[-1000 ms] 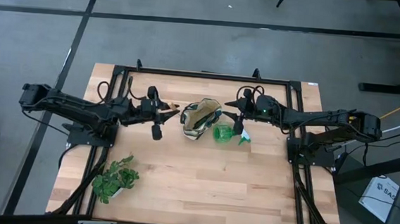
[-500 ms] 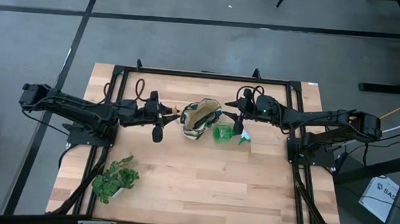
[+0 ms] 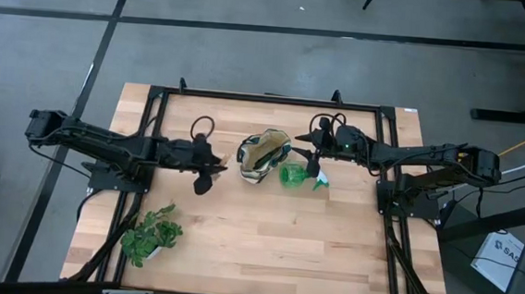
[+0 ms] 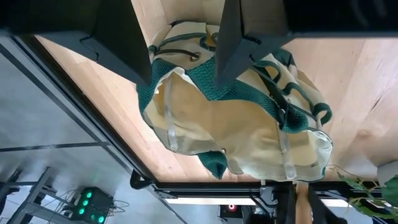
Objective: Pick & Place Garden tools in Gardening bag
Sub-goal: Put the brown trowel into the light brown gardening bag
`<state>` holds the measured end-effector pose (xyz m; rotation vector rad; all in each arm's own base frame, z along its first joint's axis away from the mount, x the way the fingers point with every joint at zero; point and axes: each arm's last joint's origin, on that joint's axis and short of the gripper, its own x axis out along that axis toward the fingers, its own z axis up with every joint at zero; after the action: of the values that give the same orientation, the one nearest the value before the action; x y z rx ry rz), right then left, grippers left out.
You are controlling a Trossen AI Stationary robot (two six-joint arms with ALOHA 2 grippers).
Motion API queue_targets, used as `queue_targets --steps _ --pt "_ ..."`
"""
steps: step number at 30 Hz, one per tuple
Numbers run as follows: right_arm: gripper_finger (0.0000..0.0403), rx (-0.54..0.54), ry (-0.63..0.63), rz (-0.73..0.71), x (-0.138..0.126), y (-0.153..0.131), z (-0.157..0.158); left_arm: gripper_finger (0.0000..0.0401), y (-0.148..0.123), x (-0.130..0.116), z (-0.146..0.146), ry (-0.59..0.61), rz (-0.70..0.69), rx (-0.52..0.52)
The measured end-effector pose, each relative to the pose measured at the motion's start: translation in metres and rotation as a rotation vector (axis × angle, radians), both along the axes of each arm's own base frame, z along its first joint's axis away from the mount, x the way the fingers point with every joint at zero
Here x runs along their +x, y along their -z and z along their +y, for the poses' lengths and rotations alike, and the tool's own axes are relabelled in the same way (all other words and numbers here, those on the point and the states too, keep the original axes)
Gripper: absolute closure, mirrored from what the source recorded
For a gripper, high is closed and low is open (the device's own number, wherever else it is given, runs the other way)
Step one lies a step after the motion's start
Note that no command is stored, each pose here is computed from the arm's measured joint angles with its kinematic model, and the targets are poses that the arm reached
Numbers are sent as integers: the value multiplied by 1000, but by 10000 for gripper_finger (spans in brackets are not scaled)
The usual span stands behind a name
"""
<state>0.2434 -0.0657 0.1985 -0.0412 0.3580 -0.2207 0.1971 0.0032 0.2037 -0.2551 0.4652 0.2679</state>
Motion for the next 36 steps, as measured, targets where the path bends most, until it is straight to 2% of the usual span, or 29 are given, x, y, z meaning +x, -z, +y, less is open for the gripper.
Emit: queue_targets --steps 8,20,29,36 --pt "222 1 0 3 0 0 0 327 17 -12 0 -84 186 -119" --pt "222 1 -2 3 0 0 0 326 21 -16 0 -73 249 -90" --pt "222 24 6 -3 0 0 0 326 29 -26 3 -246 341 -159" --pt "222 26 8 -3 0 0 0 327 39 -25 4 -314 404 -187"
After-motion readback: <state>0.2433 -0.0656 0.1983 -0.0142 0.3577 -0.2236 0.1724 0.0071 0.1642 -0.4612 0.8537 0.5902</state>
